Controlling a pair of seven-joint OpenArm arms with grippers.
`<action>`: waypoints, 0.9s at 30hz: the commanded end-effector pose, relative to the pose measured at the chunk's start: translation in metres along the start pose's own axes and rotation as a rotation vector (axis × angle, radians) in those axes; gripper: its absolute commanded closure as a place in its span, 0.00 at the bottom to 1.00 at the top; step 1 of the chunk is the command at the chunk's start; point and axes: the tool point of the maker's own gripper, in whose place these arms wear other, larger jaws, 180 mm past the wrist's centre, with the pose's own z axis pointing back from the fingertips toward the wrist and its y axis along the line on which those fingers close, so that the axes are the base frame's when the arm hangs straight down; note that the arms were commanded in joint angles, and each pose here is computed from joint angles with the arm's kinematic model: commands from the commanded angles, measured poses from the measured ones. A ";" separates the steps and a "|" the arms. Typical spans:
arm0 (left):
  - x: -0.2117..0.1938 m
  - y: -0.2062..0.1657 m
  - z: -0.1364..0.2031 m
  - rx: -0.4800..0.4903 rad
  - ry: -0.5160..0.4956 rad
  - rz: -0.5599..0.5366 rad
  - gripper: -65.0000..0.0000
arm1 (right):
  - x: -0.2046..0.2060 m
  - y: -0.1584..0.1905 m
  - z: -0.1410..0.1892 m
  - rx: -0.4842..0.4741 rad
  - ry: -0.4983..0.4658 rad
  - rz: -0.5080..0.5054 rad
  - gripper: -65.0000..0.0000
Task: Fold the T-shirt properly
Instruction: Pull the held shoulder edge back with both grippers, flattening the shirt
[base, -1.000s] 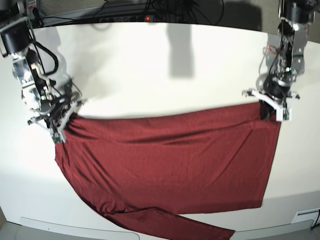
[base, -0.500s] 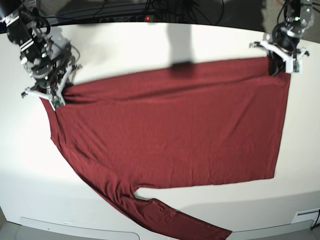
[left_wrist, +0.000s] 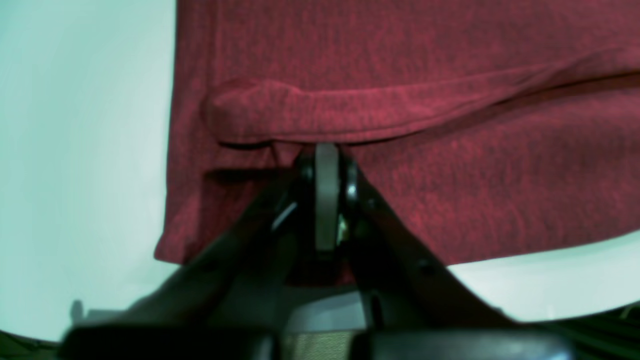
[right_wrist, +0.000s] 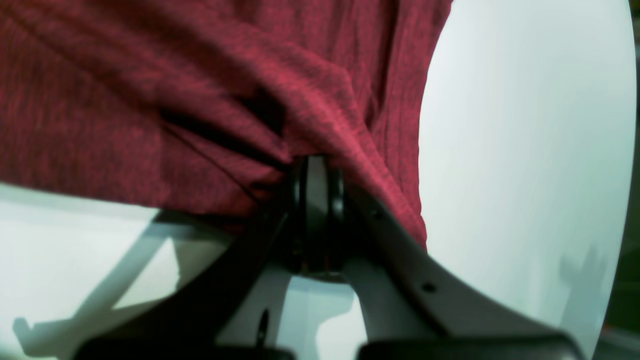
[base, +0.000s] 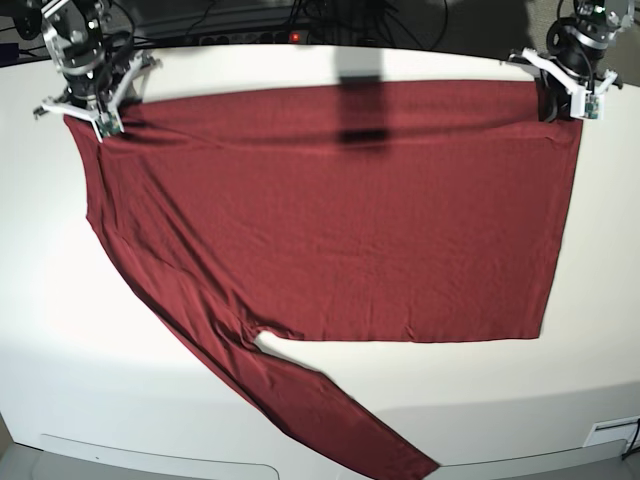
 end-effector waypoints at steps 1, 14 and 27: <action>-0.017 0.002 0.004 0.002 0.081 -0.029 1.00 | -0.031 0.015 0.006 0.064 0.118 -0.029 1.00; -0.016 -0.013 0.018 -0.061 0.099 -0.065 1.00 | -0.032 -0.001 0.011 -0.002 0.072 -0.139 1.00; 0.014 0.009 0.034 -0.009 0.039 -0.118 1.00 | -0.042 0.009 0.019 0.019 0.108 -0.130 1.00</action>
